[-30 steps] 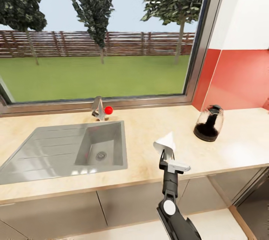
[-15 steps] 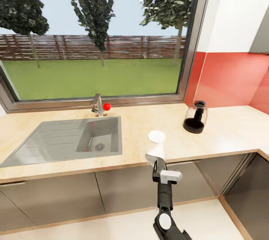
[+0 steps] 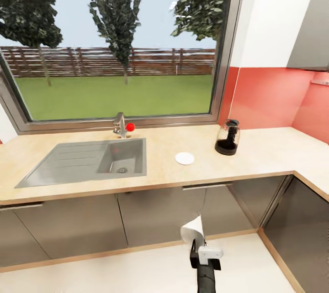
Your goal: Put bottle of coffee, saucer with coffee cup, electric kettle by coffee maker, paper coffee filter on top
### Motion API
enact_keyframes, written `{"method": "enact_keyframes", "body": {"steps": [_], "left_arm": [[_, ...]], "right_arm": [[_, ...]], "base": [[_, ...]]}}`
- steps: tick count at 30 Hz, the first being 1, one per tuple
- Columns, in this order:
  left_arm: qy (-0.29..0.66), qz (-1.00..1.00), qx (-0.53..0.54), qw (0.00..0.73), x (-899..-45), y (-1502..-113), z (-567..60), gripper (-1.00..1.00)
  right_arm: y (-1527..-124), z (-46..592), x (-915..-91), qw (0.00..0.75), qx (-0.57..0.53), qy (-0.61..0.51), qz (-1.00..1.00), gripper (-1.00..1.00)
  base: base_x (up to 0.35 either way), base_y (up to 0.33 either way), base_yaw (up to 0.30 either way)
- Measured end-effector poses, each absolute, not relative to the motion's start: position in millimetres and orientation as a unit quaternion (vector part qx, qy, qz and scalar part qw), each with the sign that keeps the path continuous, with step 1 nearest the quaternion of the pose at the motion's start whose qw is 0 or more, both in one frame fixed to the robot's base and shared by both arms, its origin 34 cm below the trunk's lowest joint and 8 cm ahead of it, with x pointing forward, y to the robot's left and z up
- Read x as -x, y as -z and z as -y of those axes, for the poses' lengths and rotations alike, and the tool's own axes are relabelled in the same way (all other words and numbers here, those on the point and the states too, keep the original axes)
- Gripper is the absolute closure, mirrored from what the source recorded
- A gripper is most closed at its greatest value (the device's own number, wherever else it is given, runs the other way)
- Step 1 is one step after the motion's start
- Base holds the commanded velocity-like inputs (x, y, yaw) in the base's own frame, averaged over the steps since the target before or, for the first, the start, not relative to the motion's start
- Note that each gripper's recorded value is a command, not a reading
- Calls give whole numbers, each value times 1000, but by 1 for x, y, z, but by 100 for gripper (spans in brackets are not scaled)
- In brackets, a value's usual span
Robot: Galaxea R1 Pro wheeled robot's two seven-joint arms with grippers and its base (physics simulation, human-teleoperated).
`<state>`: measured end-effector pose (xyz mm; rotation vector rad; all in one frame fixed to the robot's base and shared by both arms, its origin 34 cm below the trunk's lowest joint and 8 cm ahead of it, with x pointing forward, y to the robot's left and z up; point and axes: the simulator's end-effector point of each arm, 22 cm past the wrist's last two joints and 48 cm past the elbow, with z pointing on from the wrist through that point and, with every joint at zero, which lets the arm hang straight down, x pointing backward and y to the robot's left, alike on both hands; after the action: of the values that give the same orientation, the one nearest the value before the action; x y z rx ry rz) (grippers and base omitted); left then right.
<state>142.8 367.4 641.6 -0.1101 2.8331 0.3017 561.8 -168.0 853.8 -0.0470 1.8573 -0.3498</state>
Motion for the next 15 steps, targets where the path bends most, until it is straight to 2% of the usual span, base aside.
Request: {"method": "enact_keyframes", "body": {"steps": [5,10,15], "left_arm": [[-105,-983,39,148,-145,-642,-368,-100],[-104,-983,39,147,-144,-642,-366,-100],[-102,-985,37,135,-133,-640,-365,-100]], "right_arm": [[-799,178,-518,522,55,167,-835,100],[-750,184,-464,451,89,178,-870,100],[-742,190,-454,434,84,182,-878,100]], "base": [[-234,-8,0],[-32,-1,0],[-1,0,0]]}}
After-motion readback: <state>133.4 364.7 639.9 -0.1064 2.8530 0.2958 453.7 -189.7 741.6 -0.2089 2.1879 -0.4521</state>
